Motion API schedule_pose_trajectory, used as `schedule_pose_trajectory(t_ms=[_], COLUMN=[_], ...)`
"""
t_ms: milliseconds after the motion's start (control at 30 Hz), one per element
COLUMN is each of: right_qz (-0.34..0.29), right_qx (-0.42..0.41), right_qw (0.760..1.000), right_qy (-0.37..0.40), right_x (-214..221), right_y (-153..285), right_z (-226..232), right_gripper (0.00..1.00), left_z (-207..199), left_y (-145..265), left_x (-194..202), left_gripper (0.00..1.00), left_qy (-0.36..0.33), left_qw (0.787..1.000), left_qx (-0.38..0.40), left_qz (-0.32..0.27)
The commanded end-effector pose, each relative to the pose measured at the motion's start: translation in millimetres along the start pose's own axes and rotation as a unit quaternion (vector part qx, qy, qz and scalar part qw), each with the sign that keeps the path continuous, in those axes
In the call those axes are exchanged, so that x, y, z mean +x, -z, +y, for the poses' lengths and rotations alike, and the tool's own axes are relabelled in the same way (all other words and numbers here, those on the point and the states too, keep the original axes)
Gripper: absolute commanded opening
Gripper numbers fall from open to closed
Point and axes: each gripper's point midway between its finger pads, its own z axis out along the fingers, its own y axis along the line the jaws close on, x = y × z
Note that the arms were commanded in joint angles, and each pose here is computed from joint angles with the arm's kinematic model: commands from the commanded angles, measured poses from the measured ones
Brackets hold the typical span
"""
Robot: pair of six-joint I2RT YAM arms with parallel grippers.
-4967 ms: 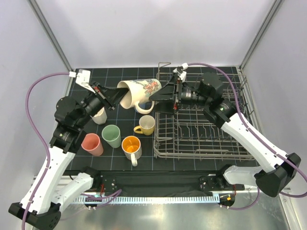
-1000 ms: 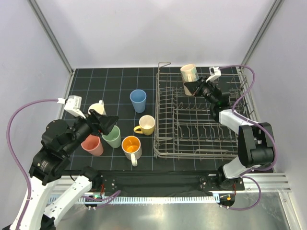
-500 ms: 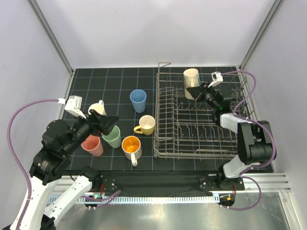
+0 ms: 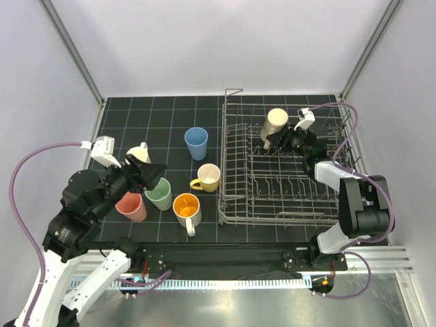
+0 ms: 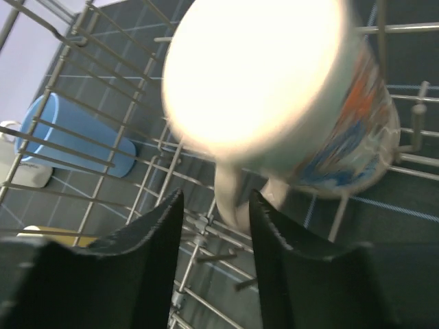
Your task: Load the cups into the dish rack
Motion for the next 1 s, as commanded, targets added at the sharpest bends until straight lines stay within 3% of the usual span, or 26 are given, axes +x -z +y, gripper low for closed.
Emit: schedule_pose_trajectory(t_ms=[0, 233, 333, 533, 667, 867, 967], right_qz=[-0.007, 0.025, 0.055, 0.073, 0.131, 0.202, 0.231], right_qx=[0.028, 0.070, 0.106, 0.185, 0.248, 0.264, 0.257], right_qw=[0.999, 0.997, 0.993, 0.980, 0.959, 0.942, 0.938], right_qy=[0.028, 0.004, -0.007, -0.020, -0.049, -0.044, -0.037], right_x=[-29.2, -44.4, -44.1, -64.8, -50.9, -30.8, -25.4], right_y=[6.5, 21.5, 36.1, 83.3, 119.1, 152.1, 161.8], right_z=[3.4, 9.0, 7.9, 19.7, 27.3, 57.6, 78.5], right_gripper=[0.47, 0.68, 0.72, 0.77, 0.77, 0.77, 0.79], left_z=[12.6, 17.5, 18.5, 39.4, 60.9, 77.7, 97.1], left_y=[1.8, -16.1, -28.4, -51.5, -56.3, -77.1, -80.1], left_x=[-4.5, 4.3, 12.5, 20.7, 17.2, 29.4, 35.9], left_gripper=[0.70, 0.71, 0.72, 0.73, 0.72, 0.72, 0.73], left_qy=[0.016, 0.040, 0.046, 0.039, 0.032, 0.030, 0.030], left_qw=[0.999, 0.996, 0.994, 0.987, 0.977, 0.964, 0.947], left_qx=[-0.046, -0.075, -0.080, -0.136, -0.199, -0.243, -0.300], left_qz=[-0.005, 0.034, 0.058, 0.080, 0.073, 0.101, 0.112])
